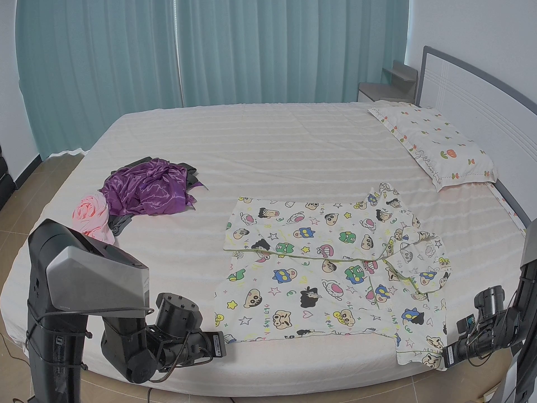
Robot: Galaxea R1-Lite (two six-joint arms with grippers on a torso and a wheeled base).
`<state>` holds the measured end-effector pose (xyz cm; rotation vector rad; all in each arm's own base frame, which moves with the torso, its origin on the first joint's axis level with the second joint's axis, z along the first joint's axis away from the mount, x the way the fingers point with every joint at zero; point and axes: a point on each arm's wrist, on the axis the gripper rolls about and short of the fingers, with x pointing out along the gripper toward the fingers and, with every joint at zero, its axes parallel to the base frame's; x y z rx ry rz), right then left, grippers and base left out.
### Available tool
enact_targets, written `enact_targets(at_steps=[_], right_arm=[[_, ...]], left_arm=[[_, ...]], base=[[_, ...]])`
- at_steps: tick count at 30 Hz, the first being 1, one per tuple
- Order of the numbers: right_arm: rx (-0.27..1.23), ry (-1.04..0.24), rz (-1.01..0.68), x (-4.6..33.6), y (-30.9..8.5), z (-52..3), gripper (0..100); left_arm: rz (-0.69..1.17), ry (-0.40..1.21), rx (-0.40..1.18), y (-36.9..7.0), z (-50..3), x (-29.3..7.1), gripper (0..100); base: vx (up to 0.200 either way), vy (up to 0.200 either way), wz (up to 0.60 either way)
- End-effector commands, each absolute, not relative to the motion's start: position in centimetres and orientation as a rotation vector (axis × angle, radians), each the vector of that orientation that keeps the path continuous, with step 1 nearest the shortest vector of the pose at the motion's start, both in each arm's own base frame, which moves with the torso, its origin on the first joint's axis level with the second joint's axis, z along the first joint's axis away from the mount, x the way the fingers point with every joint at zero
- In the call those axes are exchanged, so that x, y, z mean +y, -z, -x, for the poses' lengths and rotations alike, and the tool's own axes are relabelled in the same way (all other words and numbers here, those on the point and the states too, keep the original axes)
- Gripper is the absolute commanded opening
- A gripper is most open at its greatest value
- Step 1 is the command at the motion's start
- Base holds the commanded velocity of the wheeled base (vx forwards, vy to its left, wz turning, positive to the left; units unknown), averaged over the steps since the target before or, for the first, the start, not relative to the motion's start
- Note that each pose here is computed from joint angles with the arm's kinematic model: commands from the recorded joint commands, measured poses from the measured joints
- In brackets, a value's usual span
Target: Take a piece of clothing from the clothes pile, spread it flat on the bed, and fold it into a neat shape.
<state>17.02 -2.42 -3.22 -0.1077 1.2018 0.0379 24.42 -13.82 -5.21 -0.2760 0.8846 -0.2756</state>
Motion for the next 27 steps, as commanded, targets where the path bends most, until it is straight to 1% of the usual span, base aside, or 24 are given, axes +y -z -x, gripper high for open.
enact_targets(at_steps=[1,6,10,15,18,19,20,24,27], right_arm=[[1.218,-0.039,0.114,-2.4,2.8,-16.3,0],[1.263,-0.064,0.141,-2.2,2.5,-15.7,0],[1.273,-0.064,0.147,-2.2,2.6,-15.6,0],[1.334,-0.065,0.188,-2.2,2.7,-15.0,0],[1.339,-0.065,0.192,-2.2,2.7,-15.0,0],[1.341,-0.066,0.192,-2.2,2.7,-15.0,100],[1.343,-0.063,0.194,-2.2,2.8,-15.0,100],[1.349,-0.046,0.210,-2.2,2.7,-14.9,100],[1.296,-0.040,0.206,-2.3,2.0,-15.1,100]], left_arm=[[0.257,0.267,0.896,5.1,-23.9,-13.4,0],[0.229,0.270,0.909,5.2,-23.4,-13.2,0],[0.228,0.269,0.917,5.3,-23.2,-13.1,0],[0.222,0.266,0.928,5.3,-22.8,-12.8,0],[0.229,0.270,0.913,4.9,-22.8,-12.8,0],[0.231,0.270,0.908,4.7,-22.7,-12.7,0],[0.237,0.269,0.903,4.4,-22.6,-12.6,100],[0.285,0.271,0.857,2.9,-22.8,-12.4,100],[0.390,0.249,0.787,1.0,-23.7,-12.0,100]], base=[[0.000,0.000,0.00],[0.000,0.000,0.00],[0.000,0.000,0.00],[0.000,0.000,0.00],[0.000,0.000,0.00],[0.000,0.000,0.00],[0.000,0.000,0.00],[0.000,0.000,0.00],[0.000,0.000,0.00]])
